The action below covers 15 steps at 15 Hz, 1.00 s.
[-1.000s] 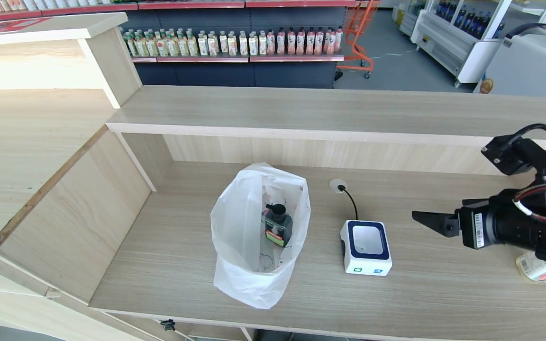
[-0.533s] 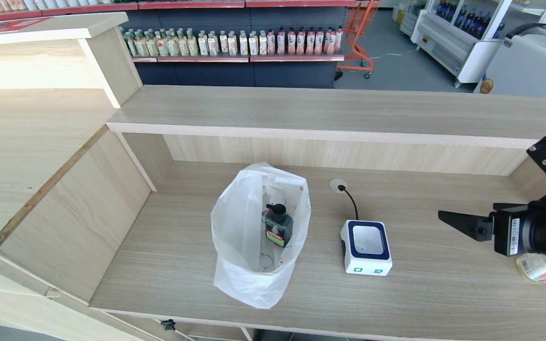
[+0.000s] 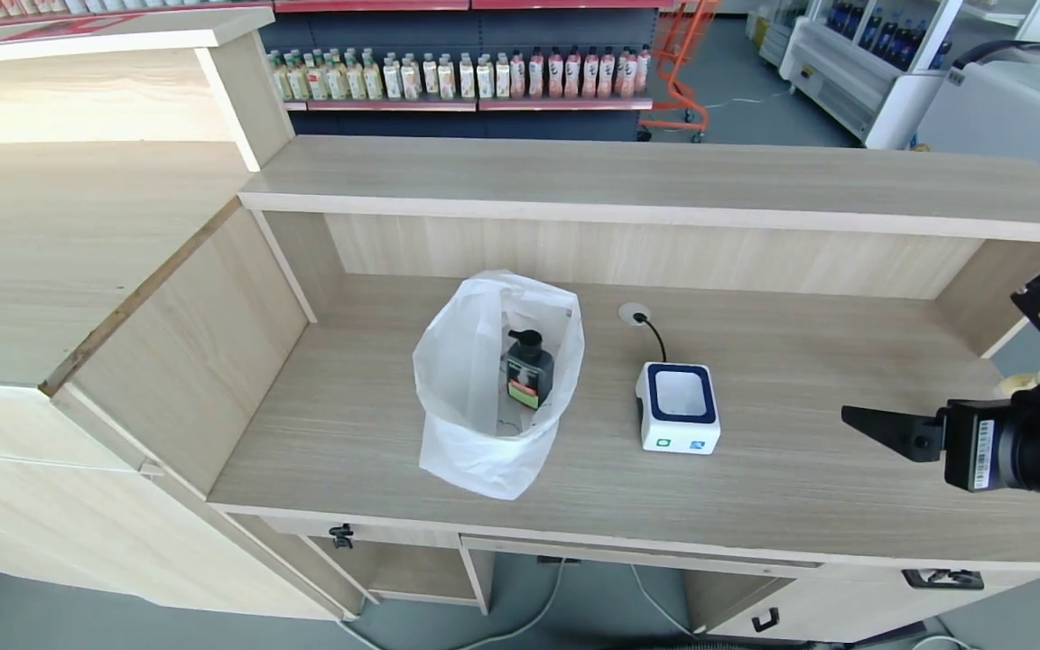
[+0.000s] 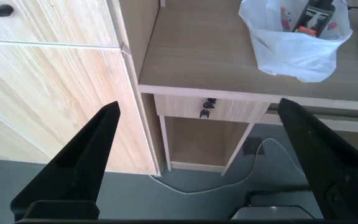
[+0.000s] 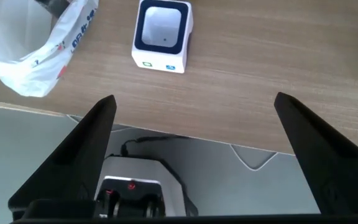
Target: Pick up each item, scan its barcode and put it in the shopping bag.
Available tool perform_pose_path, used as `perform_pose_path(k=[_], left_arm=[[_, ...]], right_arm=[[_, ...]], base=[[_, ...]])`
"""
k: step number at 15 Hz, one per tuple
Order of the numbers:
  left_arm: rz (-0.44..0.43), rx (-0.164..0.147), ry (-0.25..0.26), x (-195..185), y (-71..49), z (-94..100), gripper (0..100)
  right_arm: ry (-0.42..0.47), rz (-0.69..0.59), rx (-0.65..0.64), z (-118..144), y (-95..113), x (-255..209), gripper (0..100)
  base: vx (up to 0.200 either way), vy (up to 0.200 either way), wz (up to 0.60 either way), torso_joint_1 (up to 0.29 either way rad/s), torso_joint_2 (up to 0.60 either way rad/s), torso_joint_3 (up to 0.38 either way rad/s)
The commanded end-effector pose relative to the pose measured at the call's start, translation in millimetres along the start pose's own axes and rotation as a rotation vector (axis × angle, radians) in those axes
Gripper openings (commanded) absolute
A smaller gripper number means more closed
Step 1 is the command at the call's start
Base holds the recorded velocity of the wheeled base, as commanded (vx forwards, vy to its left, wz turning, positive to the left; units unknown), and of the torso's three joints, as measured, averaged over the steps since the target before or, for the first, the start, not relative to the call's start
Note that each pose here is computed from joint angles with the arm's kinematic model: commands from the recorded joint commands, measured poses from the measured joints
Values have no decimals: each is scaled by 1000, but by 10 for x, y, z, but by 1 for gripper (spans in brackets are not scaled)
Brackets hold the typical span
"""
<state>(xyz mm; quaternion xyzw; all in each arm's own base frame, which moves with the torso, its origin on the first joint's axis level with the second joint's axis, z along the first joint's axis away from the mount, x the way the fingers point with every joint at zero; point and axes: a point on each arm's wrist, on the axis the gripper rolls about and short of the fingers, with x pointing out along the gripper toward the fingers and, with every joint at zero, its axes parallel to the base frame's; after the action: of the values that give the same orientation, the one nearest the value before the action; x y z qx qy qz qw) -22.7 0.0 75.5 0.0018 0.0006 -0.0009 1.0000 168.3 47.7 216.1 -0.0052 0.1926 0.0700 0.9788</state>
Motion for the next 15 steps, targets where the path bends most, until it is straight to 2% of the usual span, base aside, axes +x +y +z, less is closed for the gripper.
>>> perform_pose_path(k=[1,4,15], left_arm=[[0,1,0,0,0,0,100],[-1,1,0,0,0,0,100],[-1,1,0,0,0,0,100]], right_arm=[[13,-17,6,-20,-28,30,100],[36,-51,18,-61,-94,73,100],[43,-64,94,1,-111,291,100]], base=[[0,-200,0,2,2,2],[0,-200,0,-4,1,4],[0,-200,0,6,2,3]])
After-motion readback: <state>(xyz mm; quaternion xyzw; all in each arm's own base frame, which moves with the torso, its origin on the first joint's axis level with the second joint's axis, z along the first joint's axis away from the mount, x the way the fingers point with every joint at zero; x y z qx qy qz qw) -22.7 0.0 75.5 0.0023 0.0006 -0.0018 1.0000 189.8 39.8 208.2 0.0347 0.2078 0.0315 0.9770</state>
